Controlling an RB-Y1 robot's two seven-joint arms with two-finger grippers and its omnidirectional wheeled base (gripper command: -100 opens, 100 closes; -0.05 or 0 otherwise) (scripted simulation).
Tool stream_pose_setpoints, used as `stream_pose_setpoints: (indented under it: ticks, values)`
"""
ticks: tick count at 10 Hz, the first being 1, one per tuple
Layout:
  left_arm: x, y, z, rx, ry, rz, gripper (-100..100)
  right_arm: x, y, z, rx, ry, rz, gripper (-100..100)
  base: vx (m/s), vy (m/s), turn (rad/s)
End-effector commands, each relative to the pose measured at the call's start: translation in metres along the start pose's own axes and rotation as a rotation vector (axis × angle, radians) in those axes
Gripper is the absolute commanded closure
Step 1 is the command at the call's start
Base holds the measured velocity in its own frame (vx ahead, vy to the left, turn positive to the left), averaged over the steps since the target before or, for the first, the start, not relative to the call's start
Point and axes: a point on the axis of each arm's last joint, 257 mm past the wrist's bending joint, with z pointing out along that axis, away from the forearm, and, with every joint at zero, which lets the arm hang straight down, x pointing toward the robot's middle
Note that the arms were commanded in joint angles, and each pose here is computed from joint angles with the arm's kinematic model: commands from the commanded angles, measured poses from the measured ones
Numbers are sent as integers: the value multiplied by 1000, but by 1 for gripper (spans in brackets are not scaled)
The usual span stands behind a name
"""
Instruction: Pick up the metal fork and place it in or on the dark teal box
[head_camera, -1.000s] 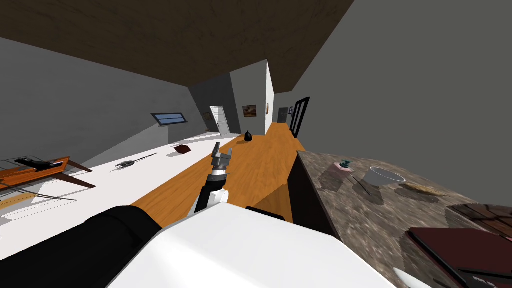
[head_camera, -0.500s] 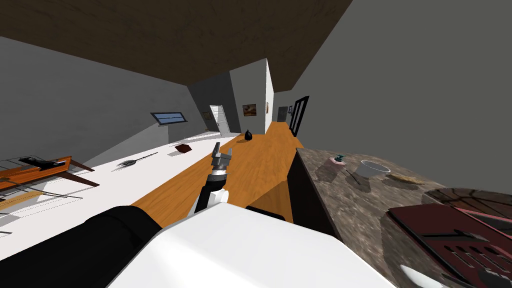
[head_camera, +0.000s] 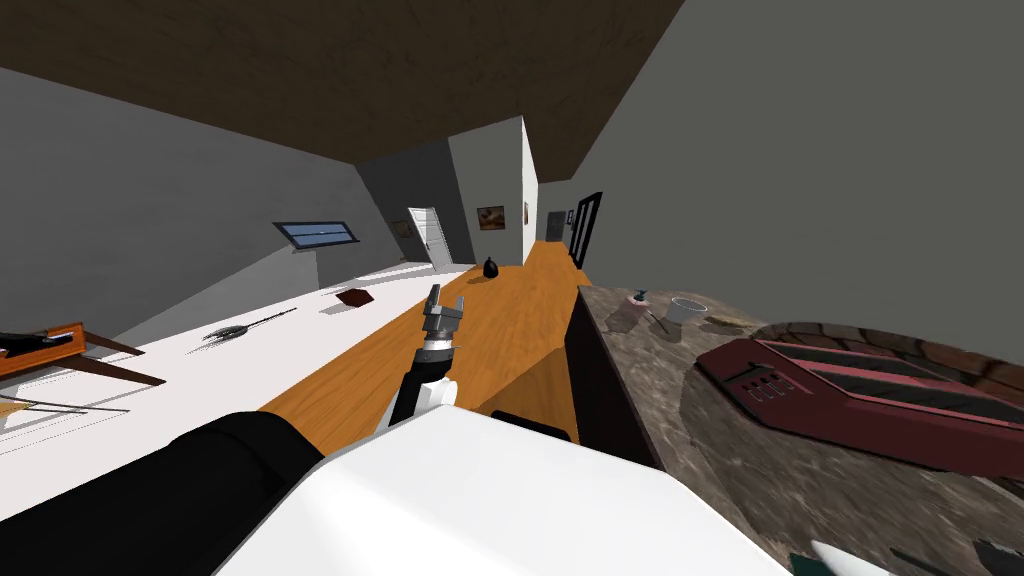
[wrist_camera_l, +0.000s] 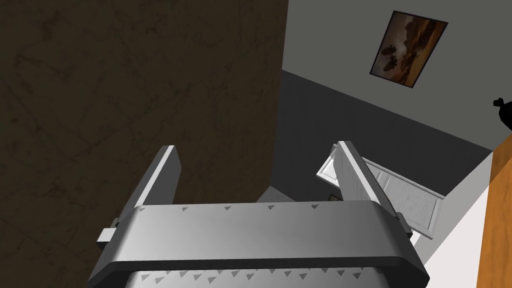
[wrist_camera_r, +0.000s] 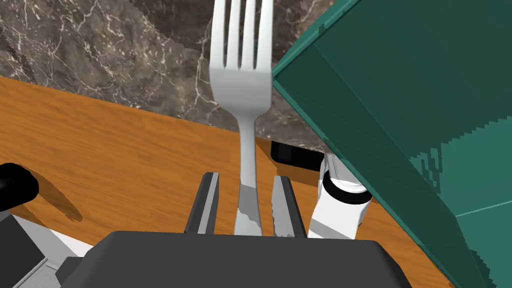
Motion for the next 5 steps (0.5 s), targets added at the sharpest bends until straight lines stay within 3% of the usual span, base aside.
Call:
stream_pose_setpoints:
  ticks: [1,5]
  values:
    - [0,0,0,0,0,0,0,-7,1,-6,-2,-22,3,100,-253,-29,-125]
    - [0,0,0,0,0,0,0,-21,4,-13,-3,-63,6,100,-210,-32,-139]
